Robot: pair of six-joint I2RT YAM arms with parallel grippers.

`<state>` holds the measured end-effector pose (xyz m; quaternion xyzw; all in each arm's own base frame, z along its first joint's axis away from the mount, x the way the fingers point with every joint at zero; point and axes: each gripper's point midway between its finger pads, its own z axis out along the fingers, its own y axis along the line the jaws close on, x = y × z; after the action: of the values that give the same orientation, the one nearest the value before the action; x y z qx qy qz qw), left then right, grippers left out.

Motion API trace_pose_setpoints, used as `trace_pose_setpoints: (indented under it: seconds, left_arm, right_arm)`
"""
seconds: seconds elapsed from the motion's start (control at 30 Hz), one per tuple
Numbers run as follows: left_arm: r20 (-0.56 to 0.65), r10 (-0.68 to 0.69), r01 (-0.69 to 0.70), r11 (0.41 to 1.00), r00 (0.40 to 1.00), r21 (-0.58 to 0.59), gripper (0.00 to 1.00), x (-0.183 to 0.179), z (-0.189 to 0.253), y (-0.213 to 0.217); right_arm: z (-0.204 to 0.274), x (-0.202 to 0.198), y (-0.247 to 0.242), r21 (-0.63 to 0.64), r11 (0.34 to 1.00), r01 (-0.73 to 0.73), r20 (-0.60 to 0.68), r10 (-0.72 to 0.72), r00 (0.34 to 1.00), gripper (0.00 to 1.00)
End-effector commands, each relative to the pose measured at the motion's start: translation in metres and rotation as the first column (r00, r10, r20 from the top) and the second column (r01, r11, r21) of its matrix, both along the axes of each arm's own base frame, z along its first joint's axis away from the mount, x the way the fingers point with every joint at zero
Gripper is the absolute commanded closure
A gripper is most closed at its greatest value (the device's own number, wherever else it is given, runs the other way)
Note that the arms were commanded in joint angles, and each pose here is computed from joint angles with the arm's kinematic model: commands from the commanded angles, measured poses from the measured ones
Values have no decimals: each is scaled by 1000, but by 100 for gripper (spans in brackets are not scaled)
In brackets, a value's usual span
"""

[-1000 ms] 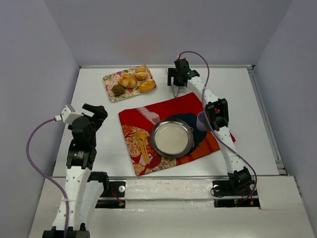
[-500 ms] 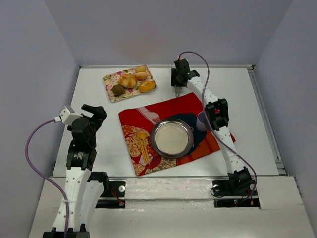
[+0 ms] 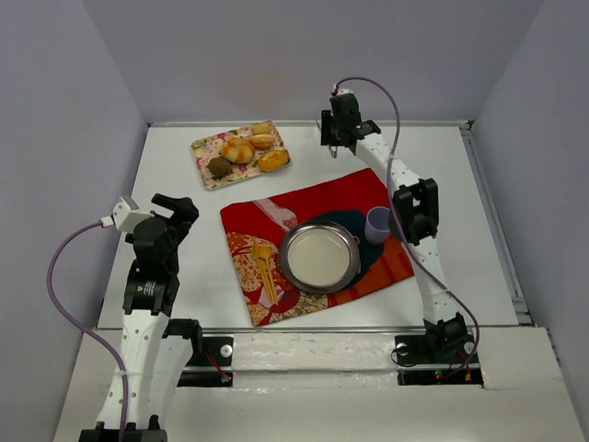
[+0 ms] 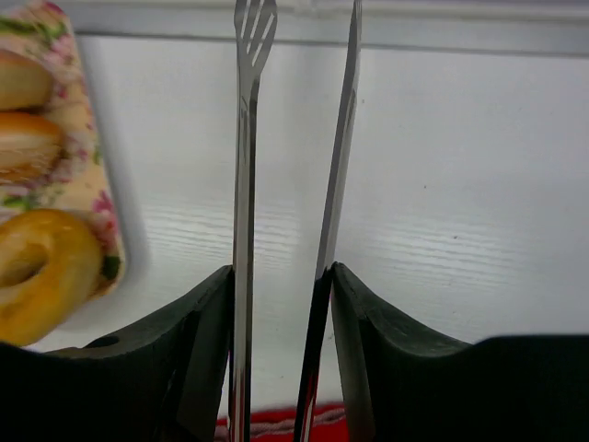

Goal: Place the bread

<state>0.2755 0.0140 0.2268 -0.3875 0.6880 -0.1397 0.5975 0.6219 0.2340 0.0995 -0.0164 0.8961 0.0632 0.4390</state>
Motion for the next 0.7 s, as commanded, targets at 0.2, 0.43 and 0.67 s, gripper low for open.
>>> trace_pose_setpoints:
  seconds: [0.2,0.43,0.67]
  left_arm:
    - [18,-3,3,1000,1000,0,1,4,3,-1]
    - [22,-22,23,1000,1000,-5,1,4,2,-5]
    - [24,-41,41,999,999,-6,1,5,2,-8]
  right_arm:
    - [195,-47,28,140,944,-300,306,247,920,50]
    - [174,-107,65,198,858,-474,187,442,877,50]
    - [146,-142,100,-72,785,-615,114,619,777,50]
